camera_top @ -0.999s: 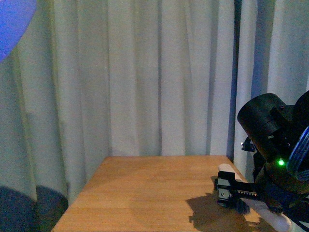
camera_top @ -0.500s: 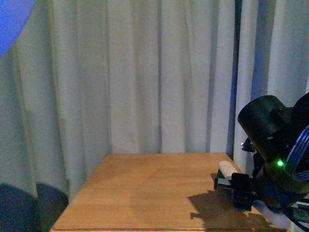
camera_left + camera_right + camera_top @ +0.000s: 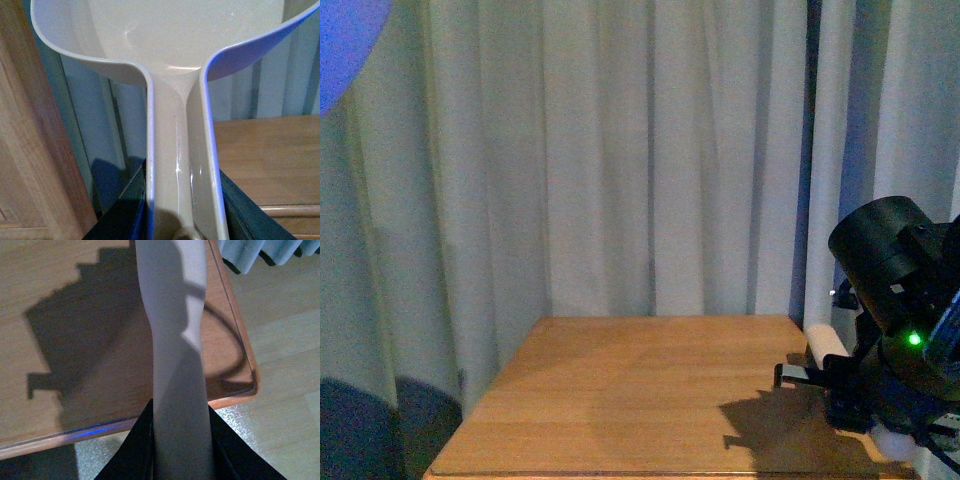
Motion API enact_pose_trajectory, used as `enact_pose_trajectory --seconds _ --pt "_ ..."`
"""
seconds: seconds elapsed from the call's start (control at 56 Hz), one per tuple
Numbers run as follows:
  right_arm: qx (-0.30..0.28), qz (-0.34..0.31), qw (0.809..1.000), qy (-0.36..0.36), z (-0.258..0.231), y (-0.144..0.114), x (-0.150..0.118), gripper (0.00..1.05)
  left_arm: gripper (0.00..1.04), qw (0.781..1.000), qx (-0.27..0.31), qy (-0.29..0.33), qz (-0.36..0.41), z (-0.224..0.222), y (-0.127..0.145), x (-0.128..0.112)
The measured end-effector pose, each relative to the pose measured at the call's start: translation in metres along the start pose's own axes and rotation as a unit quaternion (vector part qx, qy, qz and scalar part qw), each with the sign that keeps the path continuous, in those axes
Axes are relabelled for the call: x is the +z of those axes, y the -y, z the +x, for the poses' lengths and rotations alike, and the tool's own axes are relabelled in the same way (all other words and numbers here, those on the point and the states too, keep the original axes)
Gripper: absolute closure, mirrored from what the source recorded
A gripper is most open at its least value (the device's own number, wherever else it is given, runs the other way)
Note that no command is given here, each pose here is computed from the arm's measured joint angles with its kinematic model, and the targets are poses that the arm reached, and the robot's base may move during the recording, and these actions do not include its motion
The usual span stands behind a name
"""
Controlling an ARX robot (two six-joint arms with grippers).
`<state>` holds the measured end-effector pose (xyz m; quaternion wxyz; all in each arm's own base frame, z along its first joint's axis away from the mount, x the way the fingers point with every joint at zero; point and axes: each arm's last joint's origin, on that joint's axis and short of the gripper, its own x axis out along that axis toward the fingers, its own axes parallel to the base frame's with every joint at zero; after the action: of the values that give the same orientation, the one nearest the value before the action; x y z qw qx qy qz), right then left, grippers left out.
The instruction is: Clean up trash
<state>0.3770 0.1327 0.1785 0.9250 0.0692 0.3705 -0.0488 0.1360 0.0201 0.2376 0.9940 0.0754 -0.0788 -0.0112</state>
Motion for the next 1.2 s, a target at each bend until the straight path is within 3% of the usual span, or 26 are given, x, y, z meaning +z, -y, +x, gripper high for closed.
enact_pose_trajectory --seconds 0.196,0.339,0.482,0.928,1.195 --pt "-0.003 -0.061 0.989 0.132 -0.039 0.006 0.010 0.84 0.77 1.000 0.000 0.000 0.000 0.000 0.000 0.000" --pt "0.003 -0.094 0.965 0.245 -0.092 0.016 0.016 0.84 0.77 1.000 0.000 0.000 0.000 0.000 0.000 0.000" --pt "-0.008 -0.111 0.937 0.330 -0.140 0.039 0.004 0.84 0.77 1.000 0.000 0.000 0.000 0.000 0.000 0.000" --pt "-0.054 -0.093 0.893 0.438 -0.230 0.105 -0.070 0.84 0.77 1.000 0.000 0.000 0.000 0.000 0.000 0.000" --pt "-0.069 -0.085 0.889 0.444 -0.236 0.118 -0.088 0.84 0.77 1.000 0.000 0.000 0.000 0.000 0.000 0.000"
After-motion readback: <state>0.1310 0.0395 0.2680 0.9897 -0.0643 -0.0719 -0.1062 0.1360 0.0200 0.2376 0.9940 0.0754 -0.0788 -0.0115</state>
